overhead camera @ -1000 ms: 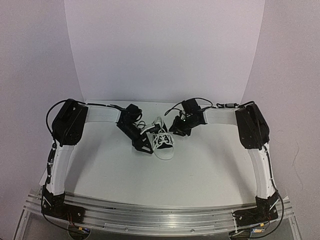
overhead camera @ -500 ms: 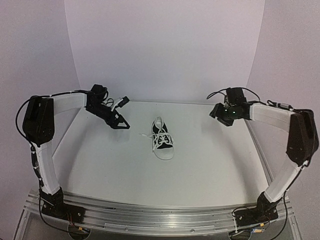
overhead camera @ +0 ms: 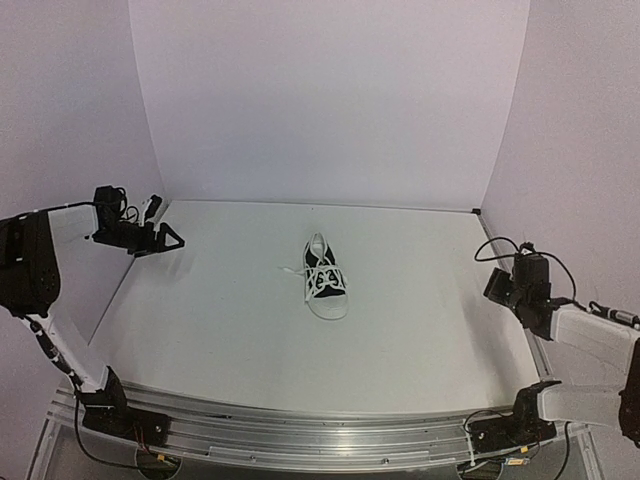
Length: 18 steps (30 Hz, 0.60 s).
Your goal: Tie the shoes
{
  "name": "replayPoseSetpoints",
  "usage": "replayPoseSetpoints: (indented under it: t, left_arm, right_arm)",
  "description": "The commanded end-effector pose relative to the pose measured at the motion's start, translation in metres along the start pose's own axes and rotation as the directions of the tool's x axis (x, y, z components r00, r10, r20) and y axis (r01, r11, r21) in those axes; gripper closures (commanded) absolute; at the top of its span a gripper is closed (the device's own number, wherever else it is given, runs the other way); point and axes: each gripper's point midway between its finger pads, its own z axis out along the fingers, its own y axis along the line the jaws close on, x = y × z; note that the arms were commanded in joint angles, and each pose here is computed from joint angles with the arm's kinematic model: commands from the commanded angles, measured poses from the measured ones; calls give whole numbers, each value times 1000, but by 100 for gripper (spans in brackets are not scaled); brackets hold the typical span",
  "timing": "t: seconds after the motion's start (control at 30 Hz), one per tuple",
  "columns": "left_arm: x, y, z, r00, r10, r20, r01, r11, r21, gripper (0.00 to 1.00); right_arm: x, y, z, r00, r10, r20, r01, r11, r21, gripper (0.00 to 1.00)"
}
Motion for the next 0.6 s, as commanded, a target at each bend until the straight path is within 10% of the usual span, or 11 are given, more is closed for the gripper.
replayPoseSetpoints:
  t: [0.0,0.2,0.57]
  left_arm:
    - [8,-6,-18,995,-31,94,33,999,-15,0]
    - [32,34,-13,951,-270,151,297,935,-194,0]
    - [48,37,-17,949,-272,157,303,924,-235,0]
  right_arm:
    - [-10,-11,-1,983,-19,180,15,1000,24,30]
    - [-1,-2,12,981,-51,185,54,998,-14,29]
    - [-8,25,36,976,-118,181,133,988,-74,29]
